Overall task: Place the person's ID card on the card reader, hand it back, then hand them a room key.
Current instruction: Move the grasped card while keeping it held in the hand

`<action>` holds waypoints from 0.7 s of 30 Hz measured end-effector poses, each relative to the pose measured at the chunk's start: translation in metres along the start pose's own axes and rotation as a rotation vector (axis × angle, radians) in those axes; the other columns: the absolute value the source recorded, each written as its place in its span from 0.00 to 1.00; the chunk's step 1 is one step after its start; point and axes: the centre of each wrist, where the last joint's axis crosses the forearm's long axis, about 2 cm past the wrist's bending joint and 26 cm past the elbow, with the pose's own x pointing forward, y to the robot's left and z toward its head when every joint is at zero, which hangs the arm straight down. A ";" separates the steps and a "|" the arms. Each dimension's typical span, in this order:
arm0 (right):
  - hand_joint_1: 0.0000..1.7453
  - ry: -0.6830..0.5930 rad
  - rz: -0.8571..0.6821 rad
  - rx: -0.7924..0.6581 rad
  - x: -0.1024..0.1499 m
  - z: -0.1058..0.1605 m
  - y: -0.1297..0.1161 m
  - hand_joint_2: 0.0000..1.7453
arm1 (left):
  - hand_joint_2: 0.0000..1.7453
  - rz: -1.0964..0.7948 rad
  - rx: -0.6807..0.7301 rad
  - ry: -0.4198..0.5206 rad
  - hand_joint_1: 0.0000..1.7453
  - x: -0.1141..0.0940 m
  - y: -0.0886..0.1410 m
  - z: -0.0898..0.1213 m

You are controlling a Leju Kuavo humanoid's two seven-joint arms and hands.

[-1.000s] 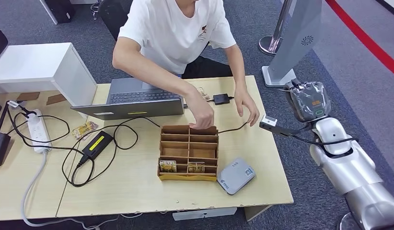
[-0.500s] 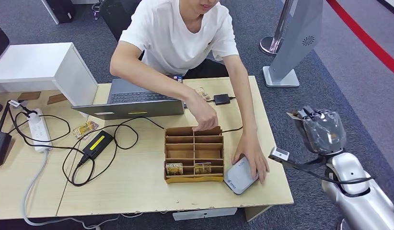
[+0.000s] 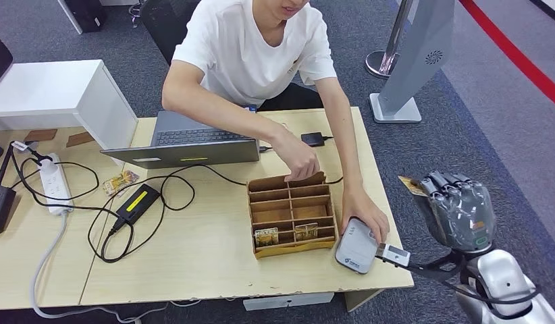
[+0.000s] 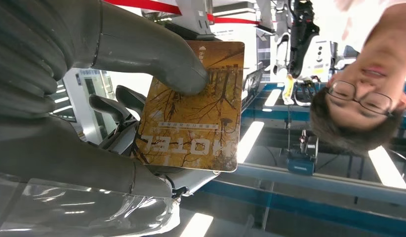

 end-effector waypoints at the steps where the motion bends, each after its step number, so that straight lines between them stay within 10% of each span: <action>1: 1.00 0.000 0.000 0.000 0.000 0.000 0.000 1.00 | 1.00 0.000 0.000 0.000 0.00 0.000 0.000 0.000; 21: 1.00 -0.015 -0.002 -0.010 0.037 0.044 -0.024 1.00 | 1.00 0.014 0.005 -0.003 0.00 0.000 0.000 0.000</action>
